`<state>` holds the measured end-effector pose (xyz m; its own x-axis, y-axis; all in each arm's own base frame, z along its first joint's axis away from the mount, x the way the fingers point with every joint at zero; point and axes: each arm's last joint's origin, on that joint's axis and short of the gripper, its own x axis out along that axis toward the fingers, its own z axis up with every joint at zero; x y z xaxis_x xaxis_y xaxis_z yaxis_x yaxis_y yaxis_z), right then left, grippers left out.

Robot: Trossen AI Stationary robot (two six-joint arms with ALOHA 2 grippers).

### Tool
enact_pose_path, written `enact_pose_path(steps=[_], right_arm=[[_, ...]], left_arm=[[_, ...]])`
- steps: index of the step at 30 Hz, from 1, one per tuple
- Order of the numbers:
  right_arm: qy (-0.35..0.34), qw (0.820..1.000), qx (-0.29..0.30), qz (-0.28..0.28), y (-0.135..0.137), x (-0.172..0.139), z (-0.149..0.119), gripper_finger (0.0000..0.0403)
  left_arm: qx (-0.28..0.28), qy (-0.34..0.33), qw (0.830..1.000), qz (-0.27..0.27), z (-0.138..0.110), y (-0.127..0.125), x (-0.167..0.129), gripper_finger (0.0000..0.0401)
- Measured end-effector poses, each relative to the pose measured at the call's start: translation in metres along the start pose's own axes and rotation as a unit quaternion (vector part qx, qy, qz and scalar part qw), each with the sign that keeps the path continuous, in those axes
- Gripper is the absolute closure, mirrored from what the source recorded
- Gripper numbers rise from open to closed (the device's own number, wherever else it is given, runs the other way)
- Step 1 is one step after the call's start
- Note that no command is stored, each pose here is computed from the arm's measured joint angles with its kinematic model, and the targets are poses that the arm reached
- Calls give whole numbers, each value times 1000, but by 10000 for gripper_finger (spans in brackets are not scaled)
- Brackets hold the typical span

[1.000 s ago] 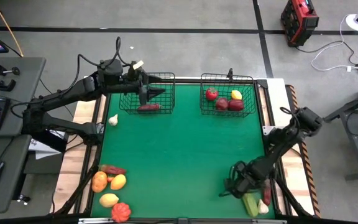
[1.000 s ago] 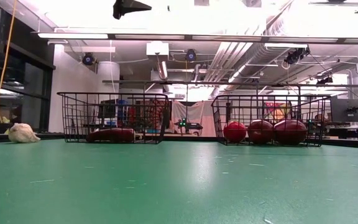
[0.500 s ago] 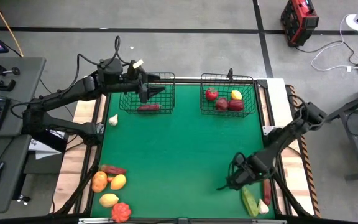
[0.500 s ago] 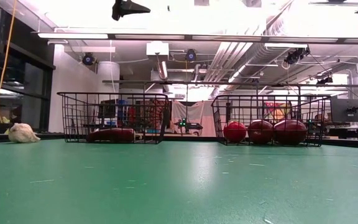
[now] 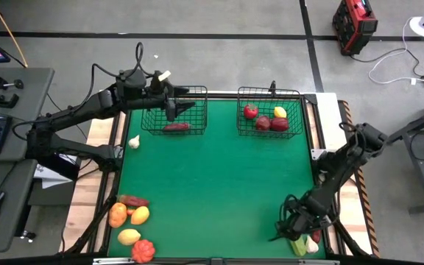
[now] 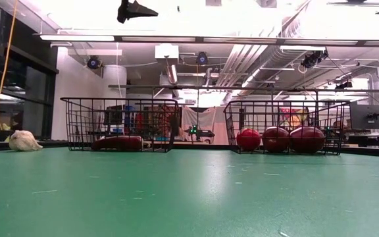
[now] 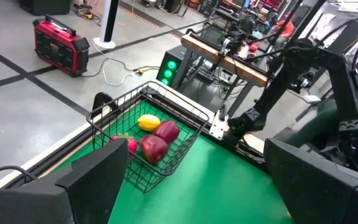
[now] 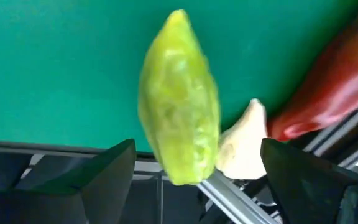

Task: Sort produce into baskets
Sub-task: Put the green cucumber into the left wire basket

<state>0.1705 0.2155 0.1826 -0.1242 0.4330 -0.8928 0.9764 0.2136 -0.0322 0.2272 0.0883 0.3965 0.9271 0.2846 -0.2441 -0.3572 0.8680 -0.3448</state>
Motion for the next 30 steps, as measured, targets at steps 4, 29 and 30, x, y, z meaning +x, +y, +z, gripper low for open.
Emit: enact_pose_path(steps=[4, 29, 30], right_arm=[[6, 1000, -14, -4, 6, 9, 1, 64], [27, 994, -88, -55, 16, 22, 11, 246], [13, 995, -90, -49, 15, 13, 14, 246]], left_arm=[[7, 0, 1000, 1, 0, 0, 0, 37], [7, -45, 999, 2, 17, -1, -6, 37], [9, -52, 999, 3, 21, 0, -8, 37]])
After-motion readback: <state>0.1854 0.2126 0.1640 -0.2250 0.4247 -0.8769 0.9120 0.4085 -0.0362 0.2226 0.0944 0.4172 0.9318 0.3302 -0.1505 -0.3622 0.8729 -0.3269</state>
